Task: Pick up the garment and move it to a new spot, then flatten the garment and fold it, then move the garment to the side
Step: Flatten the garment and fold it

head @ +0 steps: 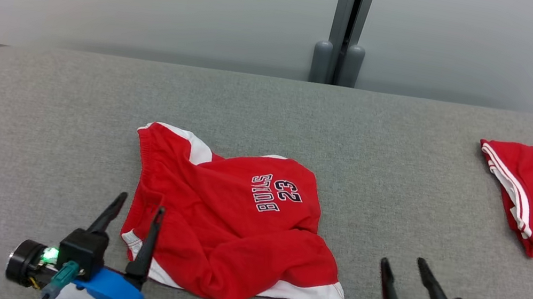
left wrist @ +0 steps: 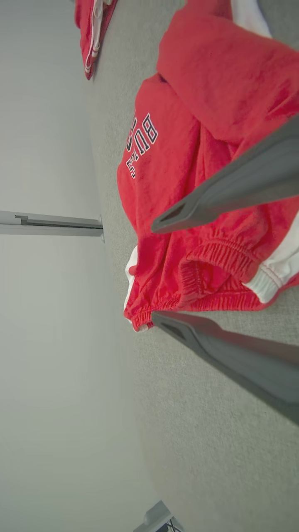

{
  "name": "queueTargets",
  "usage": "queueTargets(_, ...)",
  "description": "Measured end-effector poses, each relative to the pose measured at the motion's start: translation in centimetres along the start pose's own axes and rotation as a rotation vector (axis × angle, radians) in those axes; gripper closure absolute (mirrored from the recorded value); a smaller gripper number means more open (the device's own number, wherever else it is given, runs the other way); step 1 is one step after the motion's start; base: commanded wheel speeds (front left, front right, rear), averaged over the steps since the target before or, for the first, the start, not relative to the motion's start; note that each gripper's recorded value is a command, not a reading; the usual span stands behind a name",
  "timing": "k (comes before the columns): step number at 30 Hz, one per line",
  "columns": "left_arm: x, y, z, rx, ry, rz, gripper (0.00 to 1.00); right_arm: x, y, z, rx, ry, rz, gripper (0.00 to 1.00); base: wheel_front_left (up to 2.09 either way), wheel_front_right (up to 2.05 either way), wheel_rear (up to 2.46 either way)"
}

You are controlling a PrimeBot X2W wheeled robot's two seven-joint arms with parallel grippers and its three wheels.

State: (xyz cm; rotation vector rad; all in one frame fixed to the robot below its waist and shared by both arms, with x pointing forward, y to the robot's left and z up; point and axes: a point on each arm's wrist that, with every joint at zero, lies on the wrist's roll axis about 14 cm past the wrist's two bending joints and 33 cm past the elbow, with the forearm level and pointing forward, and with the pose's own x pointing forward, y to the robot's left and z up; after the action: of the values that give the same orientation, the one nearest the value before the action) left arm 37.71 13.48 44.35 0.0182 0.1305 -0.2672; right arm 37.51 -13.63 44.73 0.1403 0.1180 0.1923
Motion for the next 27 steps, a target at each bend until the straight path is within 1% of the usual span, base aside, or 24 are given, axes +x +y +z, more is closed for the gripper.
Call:
queueTargets(3,0.7,-1.0,-1.5,0.002,0.055,-0.05,0.0,0.5,1.1,-1.1,0.007,0.036,0.034,0.0,0.0,0.0,0.0)
queueTargets(6,0.9,-1.0,-3.5,0.008,0.127,-0.08,0.0,0.7,2.2,-2.2,0.015,0.073,0.069,0.0,0.0,0.0,0.0)
queueTargets(15,0.6,-0.4,-7.5,0.001,0.279,-0.098,0.0,1.0,4.4,-5.3,0.037,0.177,0.131,0.0,0.0,0.0,0.0)
queueTargets(20,0.8,-0.3,-7.6,-0.01,0.29,-0.098,0.0,0.9,6.1,-6.7,0.044,0.227,0.182,0.0,0.0,0.0,0.0)
queueTargets(27,-0.3,-0.6,-8.8,-0.019,0.333,-0.114,0.0,0.6,7.6,-7.8,0.054,0.271,0.225,0.0,0.0,0.0,0.0)
